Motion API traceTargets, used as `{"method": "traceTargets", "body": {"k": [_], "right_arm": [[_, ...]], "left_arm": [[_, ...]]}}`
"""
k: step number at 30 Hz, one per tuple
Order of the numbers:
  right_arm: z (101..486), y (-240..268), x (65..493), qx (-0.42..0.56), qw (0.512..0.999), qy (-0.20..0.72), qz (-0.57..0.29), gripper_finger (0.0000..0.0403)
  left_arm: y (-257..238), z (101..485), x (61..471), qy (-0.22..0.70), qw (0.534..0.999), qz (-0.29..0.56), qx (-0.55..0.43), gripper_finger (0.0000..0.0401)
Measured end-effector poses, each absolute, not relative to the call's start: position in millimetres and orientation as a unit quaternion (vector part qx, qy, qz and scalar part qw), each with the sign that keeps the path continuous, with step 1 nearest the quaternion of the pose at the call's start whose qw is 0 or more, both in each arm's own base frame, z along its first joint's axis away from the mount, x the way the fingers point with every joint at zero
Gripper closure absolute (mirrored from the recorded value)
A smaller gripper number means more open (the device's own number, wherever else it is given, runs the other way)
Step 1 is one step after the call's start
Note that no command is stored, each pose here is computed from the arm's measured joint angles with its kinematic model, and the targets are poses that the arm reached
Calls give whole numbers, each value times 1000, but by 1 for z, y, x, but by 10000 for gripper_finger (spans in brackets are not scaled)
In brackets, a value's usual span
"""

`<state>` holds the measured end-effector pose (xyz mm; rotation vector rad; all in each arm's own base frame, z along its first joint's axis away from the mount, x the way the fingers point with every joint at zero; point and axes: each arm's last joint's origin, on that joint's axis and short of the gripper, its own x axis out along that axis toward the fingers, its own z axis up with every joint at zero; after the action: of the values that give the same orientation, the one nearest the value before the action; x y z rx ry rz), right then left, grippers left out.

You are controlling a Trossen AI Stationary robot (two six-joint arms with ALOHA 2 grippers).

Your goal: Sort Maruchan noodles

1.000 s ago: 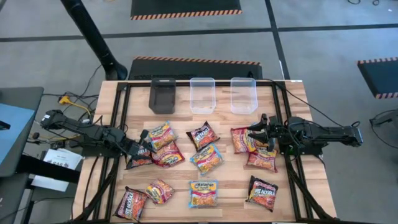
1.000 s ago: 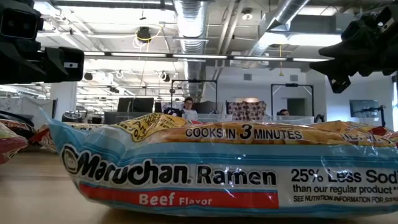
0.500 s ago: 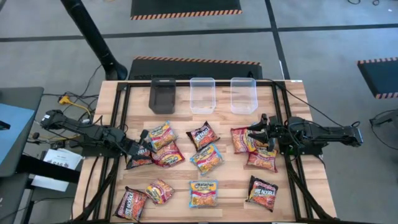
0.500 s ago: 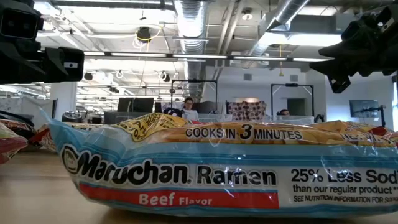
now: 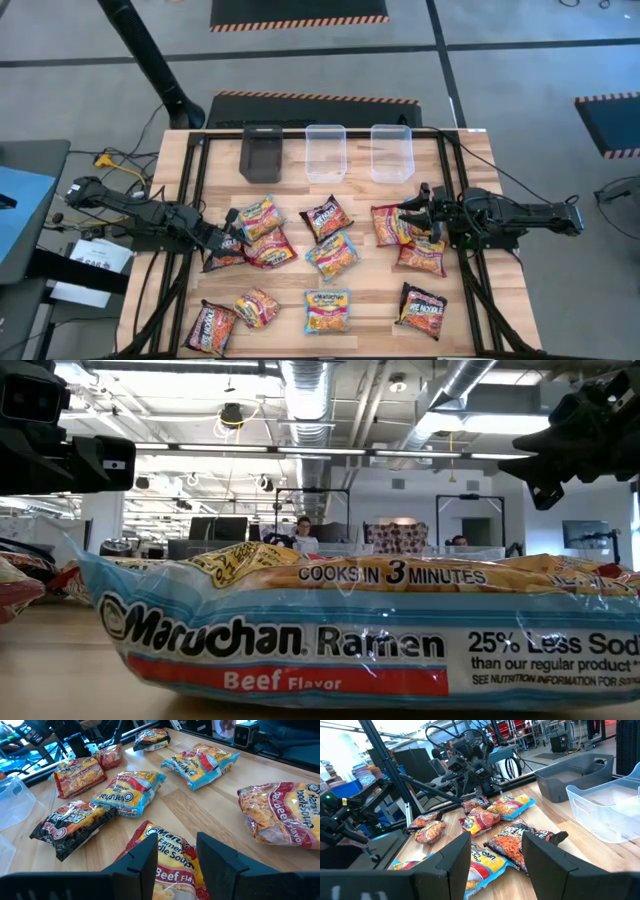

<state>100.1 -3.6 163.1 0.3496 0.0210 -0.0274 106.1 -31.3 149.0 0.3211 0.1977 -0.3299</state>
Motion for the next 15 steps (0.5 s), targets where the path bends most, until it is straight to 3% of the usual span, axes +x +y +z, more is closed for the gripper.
{"method": "traceTargets", "body": {"k": [7, 15], "right_arm": [[163, -4, 100, 174, 985, 10, -13, 203], [164, -4, 100, 167, 986, 6, -13, 203]], "left_arm": [[-31, 149, 106, 98, 968, -163, 161, 276], [-31, 149, 106, 82, 949, -168, 255, 276]]}}
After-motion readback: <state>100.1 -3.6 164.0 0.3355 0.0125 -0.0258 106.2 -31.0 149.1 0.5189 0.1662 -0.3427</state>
